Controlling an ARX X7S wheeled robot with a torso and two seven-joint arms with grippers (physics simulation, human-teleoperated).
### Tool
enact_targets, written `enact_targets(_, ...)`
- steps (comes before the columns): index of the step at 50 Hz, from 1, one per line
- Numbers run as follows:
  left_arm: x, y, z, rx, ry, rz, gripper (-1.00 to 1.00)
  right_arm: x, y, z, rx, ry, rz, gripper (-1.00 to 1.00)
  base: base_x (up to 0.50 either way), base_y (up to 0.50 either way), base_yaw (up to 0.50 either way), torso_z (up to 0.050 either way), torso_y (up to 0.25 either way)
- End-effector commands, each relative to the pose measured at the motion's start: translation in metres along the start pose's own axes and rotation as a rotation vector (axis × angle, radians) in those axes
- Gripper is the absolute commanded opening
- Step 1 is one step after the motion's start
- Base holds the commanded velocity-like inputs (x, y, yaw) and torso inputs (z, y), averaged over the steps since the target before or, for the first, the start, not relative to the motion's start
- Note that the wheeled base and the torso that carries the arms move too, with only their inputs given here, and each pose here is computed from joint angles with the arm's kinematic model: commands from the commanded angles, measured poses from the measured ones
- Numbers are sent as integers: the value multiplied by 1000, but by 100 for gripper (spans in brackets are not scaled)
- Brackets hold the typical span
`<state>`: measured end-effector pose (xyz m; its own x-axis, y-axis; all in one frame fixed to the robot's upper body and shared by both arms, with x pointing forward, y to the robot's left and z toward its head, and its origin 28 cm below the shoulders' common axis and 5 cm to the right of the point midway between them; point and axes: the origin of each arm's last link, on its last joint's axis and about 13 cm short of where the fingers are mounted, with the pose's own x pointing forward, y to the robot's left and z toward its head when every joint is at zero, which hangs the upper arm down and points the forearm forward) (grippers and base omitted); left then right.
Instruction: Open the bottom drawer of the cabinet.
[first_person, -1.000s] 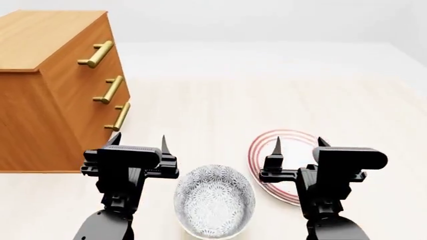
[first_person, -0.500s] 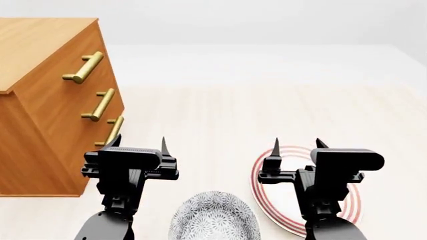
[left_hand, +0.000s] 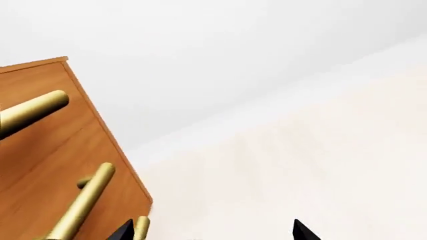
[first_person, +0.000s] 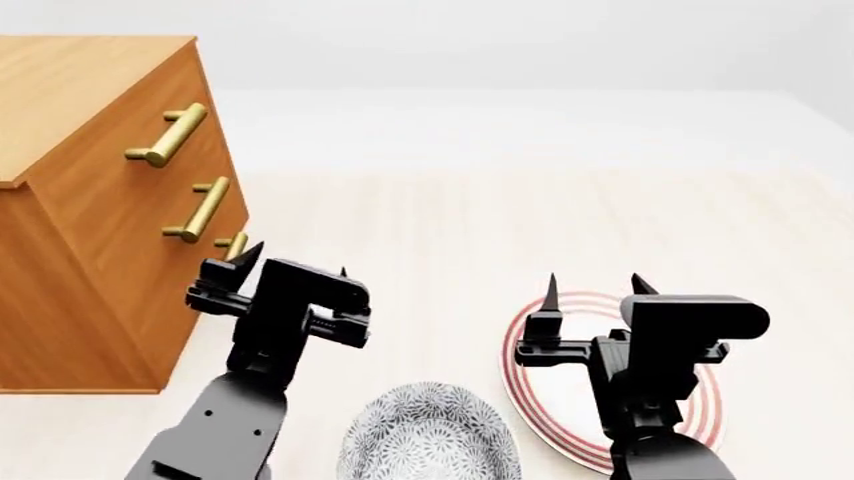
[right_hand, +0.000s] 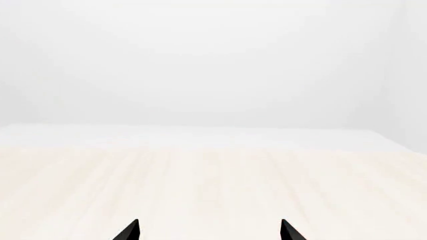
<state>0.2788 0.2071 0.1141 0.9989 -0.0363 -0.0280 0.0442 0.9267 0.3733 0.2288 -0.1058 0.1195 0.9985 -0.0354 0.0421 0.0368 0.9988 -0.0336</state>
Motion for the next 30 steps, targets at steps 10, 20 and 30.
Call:
enact_targets(10,23,2,-20,303,131,47,100,2,0,-1,1,1,1,100,0,0,0,0,0)
enact_targets(20,29,3,-38,400,206,94,100,1,1,-2,1,2,3,100,0,0,0,0,0)
enact_targets(30,40,6,-50,417,257,107,100,1,1,-3,3,5,4,100,0,0,0,0,0)
